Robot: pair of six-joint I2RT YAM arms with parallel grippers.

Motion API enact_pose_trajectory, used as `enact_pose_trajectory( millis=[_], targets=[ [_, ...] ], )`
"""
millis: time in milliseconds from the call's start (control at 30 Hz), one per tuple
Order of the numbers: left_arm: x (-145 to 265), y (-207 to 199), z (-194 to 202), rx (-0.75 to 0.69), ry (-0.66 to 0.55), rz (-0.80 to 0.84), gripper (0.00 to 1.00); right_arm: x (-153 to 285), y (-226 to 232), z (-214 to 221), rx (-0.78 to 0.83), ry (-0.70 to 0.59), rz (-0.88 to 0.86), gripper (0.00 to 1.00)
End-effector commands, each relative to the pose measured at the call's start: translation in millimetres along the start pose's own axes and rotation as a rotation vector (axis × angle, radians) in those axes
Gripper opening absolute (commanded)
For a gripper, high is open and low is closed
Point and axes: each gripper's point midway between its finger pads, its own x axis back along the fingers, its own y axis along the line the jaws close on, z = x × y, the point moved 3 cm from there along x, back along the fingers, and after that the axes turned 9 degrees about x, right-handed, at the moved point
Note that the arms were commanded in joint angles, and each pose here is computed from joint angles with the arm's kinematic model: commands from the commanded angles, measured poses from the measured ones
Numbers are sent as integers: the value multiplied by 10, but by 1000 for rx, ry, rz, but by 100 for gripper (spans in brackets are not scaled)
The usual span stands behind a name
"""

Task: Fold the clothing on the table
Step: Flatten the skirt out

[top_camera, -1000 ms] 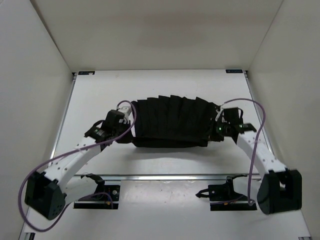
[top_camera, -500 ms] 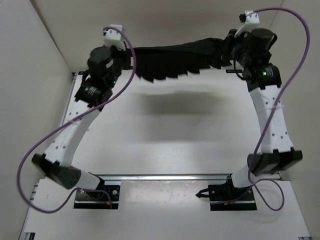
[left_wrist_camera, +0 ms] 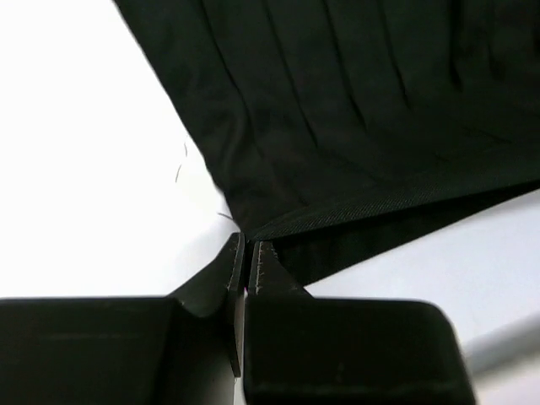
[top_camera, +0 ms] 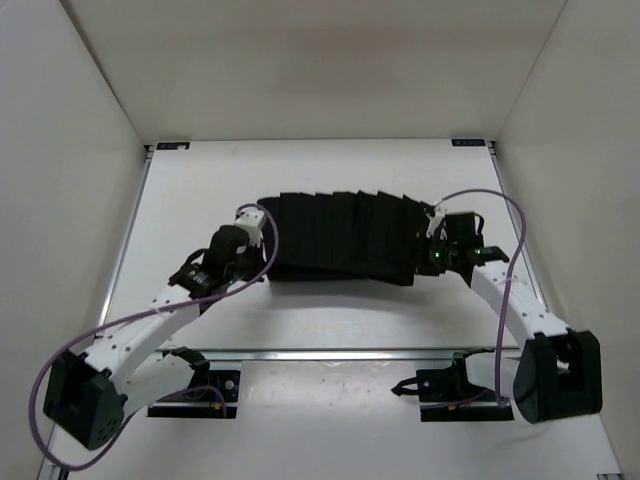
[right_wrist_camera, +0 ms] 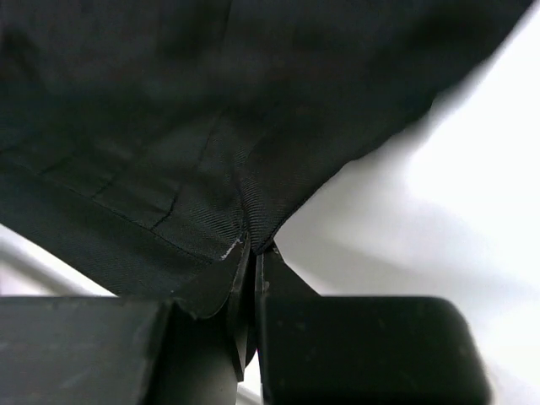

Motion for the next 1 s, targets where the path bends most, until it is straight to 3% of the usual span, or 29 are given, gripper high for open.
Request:
enact_pose_trajectory(
  millis=[0,167,367,700,967],
  targets=[
    [394,227,-41,161,-92,-96,0,213,-135,137,-23,-61,100,0],
    [570,156,199,234,-3,-44,0,168,121,578,-136,15,2,0],
    [566,55,390,233,83,-5,0,164,212,526,-155,-2,-10,0],
    [307,-123,-309,126,-31,10,0,423,164,-375,-90,-228,-28,0],
    [204,-192,-608,57,-96,-21,0,143,61,-602,-27,-192,-29,0]
  ],
)
